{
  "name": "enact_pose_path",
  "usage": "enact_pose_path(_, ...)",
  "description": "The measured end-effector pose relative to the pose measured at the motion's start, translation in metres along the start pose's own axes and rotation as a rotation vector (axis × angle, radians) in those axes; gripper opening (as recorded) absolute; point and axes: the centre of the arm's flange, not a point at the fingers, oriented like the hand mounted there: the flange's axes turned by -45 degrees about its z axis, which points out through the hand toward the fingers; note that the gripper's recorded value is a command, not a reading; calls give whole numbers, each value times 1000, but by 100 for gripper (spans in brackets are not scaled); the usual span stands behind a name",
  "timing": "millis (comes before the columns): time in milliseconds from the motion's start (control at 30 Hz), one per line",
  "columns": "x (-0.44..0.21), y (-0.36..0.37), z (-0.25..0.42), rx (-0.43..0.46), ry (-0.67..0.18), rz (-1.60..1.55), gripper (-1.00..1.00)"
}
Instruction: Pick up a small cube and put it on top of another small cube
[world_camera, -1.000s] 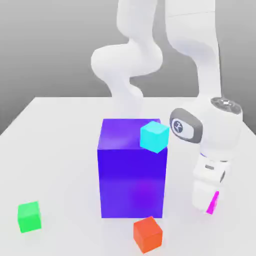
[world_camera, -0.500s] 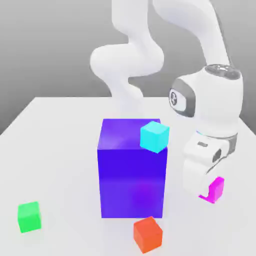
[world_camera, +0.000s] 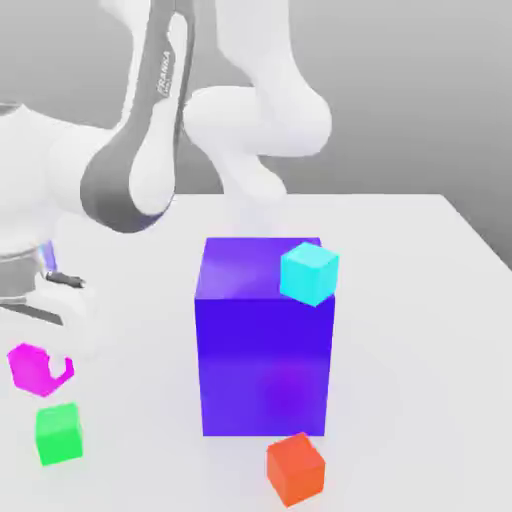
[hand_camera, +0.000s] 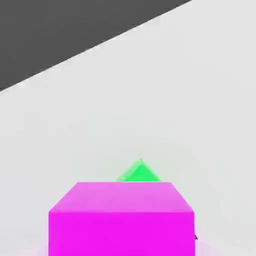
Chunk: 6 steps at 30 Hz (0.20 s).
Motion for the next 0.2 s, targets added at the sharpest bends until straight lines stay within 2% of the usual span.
enact_pose_path(67,-2,1,26,-2,-3,2,-100)
enact_pose_path(100,-2,1,33,-3,-4,3,100)
enact_pose_path(200,-2,1,33,-2,-4,3,100)
